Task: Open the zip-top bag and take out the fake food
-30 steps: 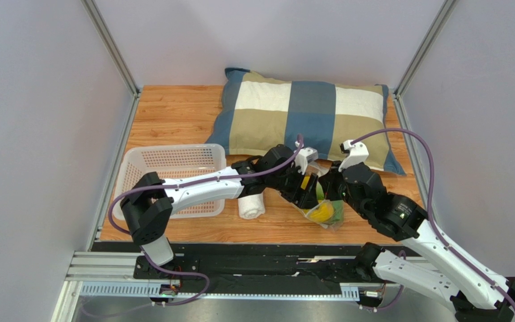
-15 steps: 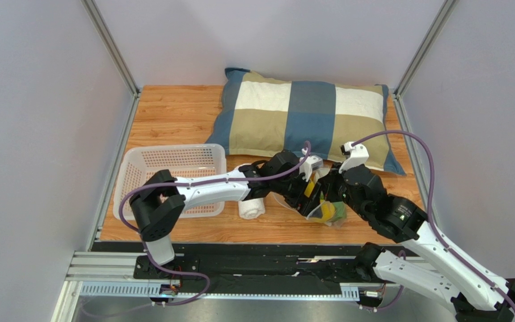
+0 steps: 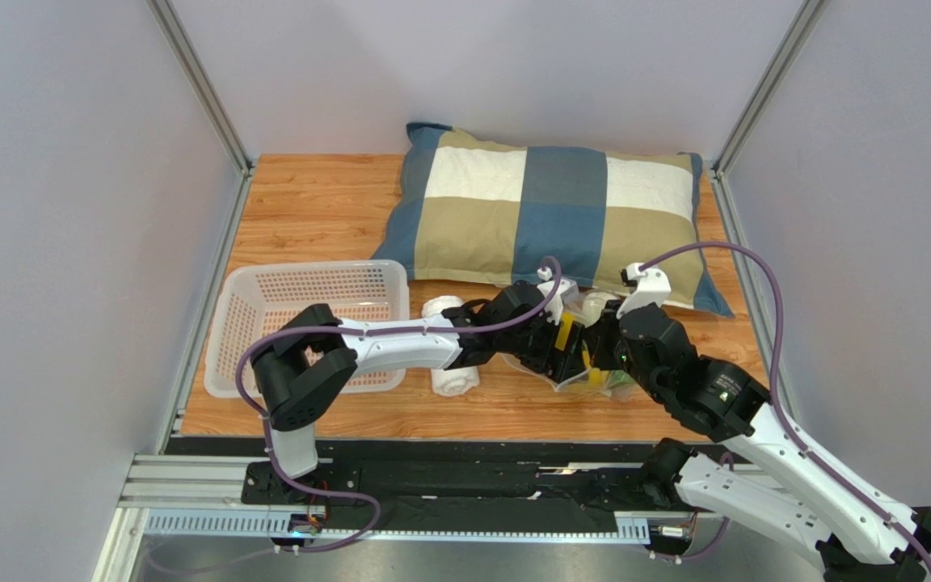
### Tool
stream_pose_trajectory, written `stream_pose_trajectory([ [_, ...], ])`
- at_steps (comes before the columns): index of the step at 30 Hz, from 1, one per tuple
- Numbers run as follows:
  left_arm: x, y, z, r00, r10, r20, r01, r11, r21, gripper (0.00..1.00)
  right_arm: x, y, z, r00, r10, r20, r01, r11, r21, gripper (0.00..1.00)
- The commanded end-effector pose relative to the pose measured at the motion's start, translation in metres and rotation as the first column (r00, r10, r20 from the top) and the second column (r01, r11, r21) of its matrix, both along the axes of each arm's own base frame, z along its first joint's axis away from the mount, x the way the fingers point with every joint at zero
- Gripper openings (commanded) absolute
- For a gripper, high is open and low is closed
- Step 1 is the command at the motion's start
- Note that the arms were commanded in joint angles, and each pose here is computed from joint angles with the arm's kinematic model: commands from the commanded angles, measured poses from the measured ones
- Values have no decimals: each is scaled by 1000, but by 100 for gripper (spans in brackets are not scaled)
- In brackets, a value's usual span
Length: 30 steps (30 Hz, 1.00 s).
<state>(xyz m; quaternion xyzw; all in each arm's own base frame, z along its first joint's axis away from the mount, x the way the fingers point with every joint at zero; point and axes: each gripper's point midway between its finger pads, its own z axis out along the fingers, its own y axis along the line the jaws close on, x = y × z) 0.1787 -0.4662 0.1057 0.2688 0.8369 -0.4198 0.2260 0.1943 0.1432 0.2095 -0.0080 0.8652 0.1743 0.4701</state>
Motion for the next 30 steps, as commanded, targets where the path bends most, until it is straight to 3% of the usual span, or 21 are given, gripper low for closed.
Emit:
stream_pose_trajectory([
  [1,25,-16,7,992,112,52,-109,992,-61,90,-3,26,26,999,41,11,-42,983,178,0],
  [10,36,-14,-21,981,183,61,-182,983,-21,93,-8,39,14,998,49,-37,-40,976,212,0],
  [12,38,-15,-19,980,181,83,-177,983,-52,87,-8,39,16,998,50,-33,-42,976,214,0],
  [13,38,-16,-16,980,176,92,-171,983,-67,81,-8,39,16,998,50,-32,-42,976,214,0],
  [14,37,-17,-12,981,167,97,-159,984,-79,67,-8,38,17,998,48,-32,-40,977,210,0],
  [17,35,-15,0,981,155,119,-143,984,-107,40,-8,34,22,999,40,-14,-36,978,204,0],
  [19,32,-11,8,980,142,137,-127,986,-112,29,-7,28,25,1000,26,3,-26,981,194,0],
  [20,31,-9,10,980,138,141,-123,986,-112,16,-7,26,25,1000,20,7,-21,982,190,0],
  [23,26,2,20,978,131,161,-115,987,-108,0,-6,17,21,1000,-4,14,2,988,152,0],
  [30,13,30,43,974,105,199,-89,992,-86,0,-5,4,19,999,-37,27,34,994,104,0],
])
